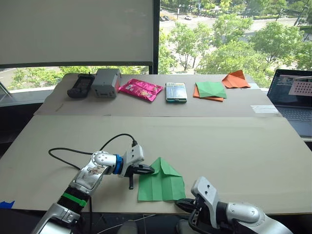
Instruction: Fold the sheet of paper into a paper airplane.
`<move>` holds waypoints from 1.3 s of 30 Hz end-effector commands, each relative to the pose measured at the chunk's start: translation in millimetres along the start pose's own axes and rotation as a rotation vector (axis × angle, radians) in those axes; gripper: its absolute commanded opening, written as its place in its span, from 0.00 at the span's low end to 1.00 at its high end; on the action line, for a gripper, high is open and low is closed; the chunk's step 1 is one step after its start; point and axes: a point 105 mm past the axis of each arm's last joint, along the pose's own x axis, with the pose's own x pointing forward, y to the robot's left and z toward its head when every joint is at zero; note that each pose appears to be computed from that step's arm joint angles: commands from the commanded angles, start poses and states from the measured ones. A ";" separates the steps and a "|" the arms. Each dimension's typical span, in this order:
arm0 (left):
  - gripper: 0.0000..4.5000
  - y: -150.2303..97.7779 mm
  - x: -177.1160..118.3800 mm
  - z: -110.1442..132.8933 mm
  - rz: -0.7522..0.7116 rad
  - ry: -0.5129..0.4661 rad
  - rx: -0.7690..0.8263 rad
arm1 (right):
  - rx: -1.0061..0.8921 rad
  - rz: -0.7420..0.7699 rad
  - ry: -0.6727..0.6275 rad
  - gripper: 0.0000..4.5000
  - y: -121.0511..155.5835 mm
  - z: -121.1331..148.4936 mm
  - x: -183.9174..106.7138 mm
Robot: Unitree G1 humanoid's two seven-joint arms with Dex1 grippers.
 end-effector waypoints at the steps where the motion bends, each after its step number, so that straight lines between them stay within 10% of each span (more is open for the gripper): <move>1: 0.00 -1.0 1.1 -26.1 0.002 0.106 -0.052 | 0.056 -0.028 -0.008 0.00 6.2 -8.8 2.3; 25: 0.00 6.0 -2.1 -24.3 -0.013 0.123 -0.035 | 0.072 -0.593 -0.402 0.00 -42.5 -12.2 -10.3; 39: 0.00 7.7 -3.3 -23.2 0.004 0.118 -0.036 | 0.000 -0.481 -0.534 0.00 -54.7 40.7 6.1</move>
